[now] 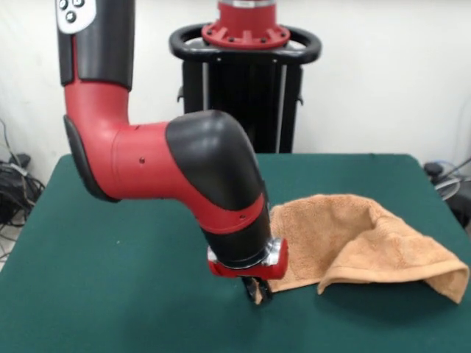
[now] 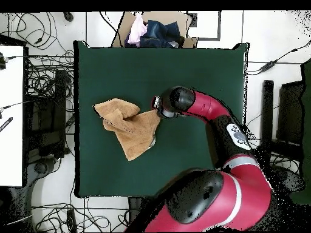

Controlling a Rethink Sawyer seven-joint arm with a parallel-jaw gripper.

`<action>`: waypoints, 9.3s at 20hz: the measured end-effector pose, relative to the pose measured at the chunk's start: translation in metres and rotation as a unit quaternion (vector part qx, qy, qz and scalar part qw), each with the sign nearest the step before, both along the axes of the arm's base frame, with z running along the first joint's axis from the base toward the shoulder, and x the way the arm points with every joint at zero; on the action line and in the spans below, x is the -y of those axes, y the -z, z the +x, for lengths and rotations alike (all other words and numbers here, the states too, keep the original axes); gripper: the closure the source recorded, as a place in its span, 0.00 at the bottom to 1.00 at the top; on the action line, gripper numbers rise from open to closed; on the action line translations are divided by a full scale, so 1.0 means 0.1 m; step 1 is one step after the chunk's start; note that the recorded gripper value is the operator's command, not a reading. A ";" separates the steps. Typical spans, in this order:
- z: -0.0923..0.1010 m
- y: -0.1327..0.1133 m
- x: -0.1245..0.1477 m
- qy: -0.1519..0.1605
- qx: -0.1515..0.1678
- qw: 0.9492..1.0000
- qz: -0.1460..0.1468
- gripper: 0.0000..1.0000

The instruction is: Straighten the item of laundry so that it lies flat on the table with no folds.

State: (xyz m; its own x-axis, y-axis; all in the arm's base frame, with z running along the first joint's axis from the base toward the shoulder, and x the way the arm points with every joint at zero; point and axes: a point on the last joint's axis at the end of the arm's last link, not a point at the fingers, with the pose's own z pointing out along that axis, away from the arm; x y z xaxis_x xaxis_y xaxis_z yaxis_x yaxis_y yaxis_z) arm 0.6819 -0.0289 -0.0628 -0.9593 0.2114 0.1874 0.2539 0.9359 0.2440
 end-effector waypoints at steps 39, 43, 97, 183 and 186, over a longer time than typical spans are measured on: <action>0.54 0.04 1.06 -0.233 -0.020 0.970 0.072 1.00; 0.60 0.03 1.18 -0.242 -0.017 0.968 0.067 1.00; 0.78 -0.66 2.48 -0.258 0.033 0.965 -0.037 1.00; -1.06 -1.42 -0.03 -0.127 0.088 0.972 -0.176 0.00; -1.06 -1.38 -0.08 -0.038 0.042 0.984 -0.171 0.00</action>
